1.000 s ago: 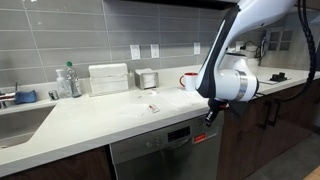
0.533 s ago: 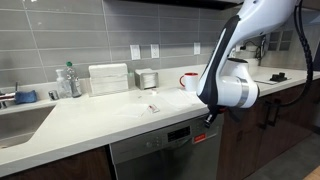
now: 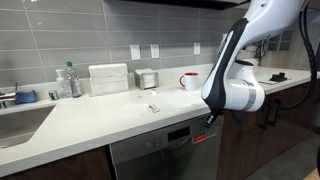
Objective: Press one button on the right side of the oven
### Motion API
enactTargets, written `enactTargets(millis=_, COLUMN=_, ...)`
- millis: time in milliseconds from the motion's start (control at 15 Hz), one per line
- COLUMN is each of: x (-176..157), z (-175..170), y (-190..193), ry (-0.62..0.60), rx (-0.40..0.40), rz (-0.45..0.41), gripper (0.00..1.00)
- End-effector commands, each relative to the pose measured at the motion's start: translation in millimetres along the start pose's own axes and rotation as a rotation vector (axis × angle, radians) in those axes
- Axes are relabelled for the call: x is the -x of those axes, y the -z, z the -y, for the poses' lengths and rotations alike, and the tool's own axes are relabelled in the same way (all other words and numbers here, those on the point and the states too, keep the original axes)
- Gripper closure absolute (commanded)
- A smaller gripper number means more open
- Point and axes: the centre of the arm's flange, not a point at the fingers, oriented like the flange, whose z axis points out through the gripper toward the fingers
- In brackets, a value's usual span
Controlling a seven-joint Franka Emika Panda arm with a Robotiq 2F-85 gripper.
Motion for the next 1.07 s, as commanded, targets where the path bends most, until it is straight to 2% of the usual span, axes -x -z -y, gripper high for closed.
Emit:
enactTargets(millis=0, x=7, z=-5, y=9, ry=-0.037, rx=-0.013, rz=-0.043, gripper=1.0)
enactTargets(millis=267, x=7, z=-10, y=14, ry=-0.078, rx=-0.033, rz=-0.053, gripper=1.0)
enactTargets(millis=667, x=-3, z=-4, y=2, ry=-0.104, rx=-0.091, rz=-0.059, gripper=1.0)
enactTargets(millis=1000, x=-1, z=-8, y=-3, ry=-0.135, rx=-0.066, rz=-0.068, gripper=1.0)
